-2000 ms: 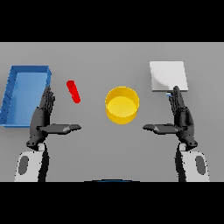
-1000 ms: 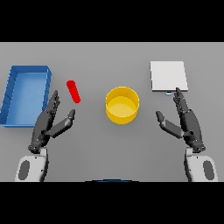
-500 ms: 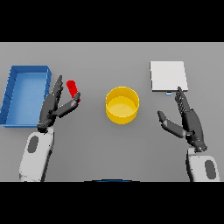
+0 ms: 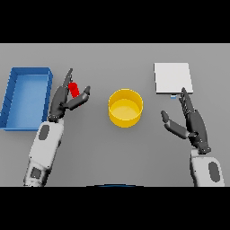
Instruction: Pick up the red beaker and tilt it to pour out 1 green nut into yellow bowl. Pick up the yellow bowl and place it on the metallic measuring scale.
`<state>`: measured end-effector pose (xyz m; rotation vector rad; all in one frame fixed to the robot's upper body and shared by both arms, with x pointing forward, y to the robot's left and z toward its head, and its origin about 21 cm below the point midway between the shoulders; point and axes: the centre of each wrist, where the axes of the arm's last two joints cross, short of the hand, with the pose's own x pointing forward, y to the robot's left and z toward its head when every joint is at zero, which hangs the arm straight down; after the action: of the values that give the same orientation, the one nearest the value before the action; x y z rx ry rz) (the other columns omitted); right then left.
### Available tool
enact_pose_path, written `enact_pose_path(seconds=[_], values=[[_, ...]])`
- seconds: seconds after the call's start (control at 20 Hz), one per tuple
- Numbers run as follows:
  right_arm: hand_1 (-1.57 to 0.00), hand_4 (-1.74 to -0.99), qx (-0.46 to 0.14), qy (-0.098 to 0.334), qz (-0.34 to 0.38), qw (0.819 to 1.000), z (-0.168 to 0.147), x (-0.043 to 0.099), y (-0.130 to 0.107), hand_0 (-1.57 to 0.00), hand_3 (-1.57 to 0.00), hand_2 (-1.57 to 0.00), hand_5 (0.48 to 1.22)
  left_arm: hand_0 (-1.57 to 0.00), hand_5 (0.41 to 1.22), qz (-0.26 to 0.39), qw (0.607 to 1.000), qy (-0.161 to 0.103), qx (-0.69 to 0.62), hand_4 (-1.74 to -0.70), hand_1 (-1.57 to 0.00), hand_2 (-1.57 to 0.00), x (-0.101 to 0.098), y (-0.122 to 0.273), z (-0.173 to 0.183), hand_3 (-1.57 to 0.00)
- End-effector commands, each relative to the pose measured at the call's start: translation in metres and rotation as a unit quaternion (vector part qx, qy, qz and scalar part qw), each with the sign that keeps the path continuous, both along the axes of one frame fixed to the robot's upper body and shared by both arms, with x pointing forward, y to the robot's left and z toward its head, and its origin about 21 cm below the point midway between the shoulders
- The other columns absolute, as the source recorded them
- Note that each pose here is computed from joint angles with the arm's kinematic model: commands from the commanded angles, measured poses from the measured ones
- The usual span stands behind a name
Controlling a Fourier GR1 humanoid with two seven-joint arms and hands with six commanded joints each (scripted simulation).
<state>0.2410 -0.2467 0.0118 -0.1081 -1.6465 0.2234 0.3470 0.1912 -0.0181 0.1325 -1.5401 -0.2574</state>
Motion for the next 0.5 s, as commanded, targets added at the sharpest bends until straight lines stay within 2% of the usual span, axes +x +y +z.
enact_pose_path(seconds=[0.0, 0.15, 0.2, 0.3, 0.35, 0.45], values=[[0.00, -1.301, 0.000, 0.002, -0.002, 1.000, -0.002, 0.001, -0.003, 0.00, 0.00, 0.00, 0.644, 0.00, 0.675, -0.002, 1.000, -0.005, -0.005, -1.27, 0.00, 0.00, 0.002, -0.002, -0.002, 0.00], [0.00, -1.303, 0.004, -0.001, -0.001, 1.000, -0.005, -0.004, -0.002, 0.00, 0.00, 0.00, 0.646, 0.00, 0.709, 0.005, 1.000, -0.010, -0.019, -1.33, 0.00, 0.00, 0.006, -0.004, -0.008, 0.00], [0.00, -1.301, 0.002, -0.004, -0.001, 1.000, -0.004, -0.002, -0.002, 0.00, 0.00, 0.00, 0.647, 0.00, 0.726, 0.008, 1.000, -0.009, -0.024, -1.35, -0.01, -0.05, 0.005, -0.004, -0.011, -0.03], [0.00, -1.294, 0.000, 0.002, -0.004, 1.000, -0.001, -0.001, -0.002, 0.00, 0.00, 0.00, 0.645, -0.34, 0.765, 0.017, 0.999, -0.010, -0.032, -1.39, -0.31, -0.32, 0.011, -0.010, -0.010, -0.24], [0.00, -1.292, 0.002, 0.001, -0.002, 1.000, 0.002, -0.001, -0.001, 0.00, 0.00, 0.00, 0.645, -0.58, 0.786, 0.022, 0.999, -0.013, -0.046, -1.42, -0.56, -0.55, 0.013, -0.009, -0.010, -0.42], [0.00, -1.290, 0.001, 0.004, -0.005, 1.000, -0.001, -0.003, -0.001, 0.00, 0.00, 0.00, 0.646, -0.94, 0.943, 0.027, 0.998, -0.019, -0.057, -1.42, -0.92, -0.92, 0.013, -0.013, -0.013, -0.83]])
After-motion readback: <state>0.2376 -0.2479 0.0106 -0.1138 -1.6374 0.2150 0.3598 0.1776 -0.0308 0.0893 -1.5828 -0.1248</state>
